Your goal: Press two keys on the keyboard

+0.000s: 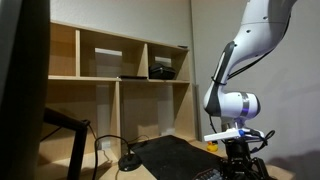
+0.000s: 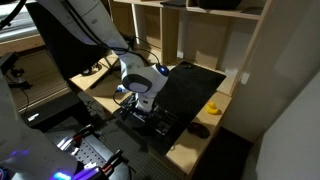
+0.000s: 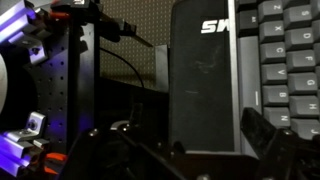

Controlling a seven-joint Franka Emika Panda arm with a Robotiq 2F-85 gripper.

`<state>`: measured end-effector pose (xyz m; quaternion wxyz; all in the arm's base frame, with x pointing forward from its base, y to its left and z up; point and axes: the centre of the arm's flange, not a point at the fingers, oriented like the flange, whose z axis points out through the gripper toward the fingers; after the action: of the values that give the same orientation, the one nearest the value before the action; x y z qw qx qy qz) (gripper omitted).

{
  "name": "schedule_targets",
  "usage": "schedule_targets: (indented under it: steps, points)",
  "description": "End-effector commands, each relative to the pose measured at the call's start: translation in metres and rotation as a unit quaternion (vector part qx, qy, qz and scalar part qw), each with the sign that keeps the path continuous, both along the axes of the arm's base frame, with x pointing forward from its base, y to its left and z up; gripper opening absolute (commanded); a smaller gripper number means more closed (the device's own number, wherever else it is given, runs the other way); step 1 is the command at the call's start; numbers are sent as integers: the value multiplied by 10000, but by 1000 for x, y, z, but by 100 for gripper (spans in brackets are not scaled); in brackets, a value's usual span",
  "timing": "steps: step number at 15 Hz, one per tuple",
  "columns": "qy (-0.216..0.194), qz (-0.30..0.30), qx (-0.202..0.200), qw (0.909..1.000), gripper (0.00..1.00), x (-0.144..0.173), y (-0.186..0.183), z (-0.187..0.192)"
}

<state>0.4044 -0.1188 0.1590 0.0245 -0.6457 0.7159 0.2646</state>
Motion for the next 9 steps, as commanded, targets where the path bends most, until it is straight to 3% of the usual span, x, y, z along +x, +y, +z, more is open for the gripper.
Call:
schedule_targets:
  steps: [1,5,9]
  points:
    - [39,8,30,10000,100,-1,1,0]
    - [66,13,53,10000,100,-2,2,0]
    - [-448,-100,-26,9989,100,4,0,1]
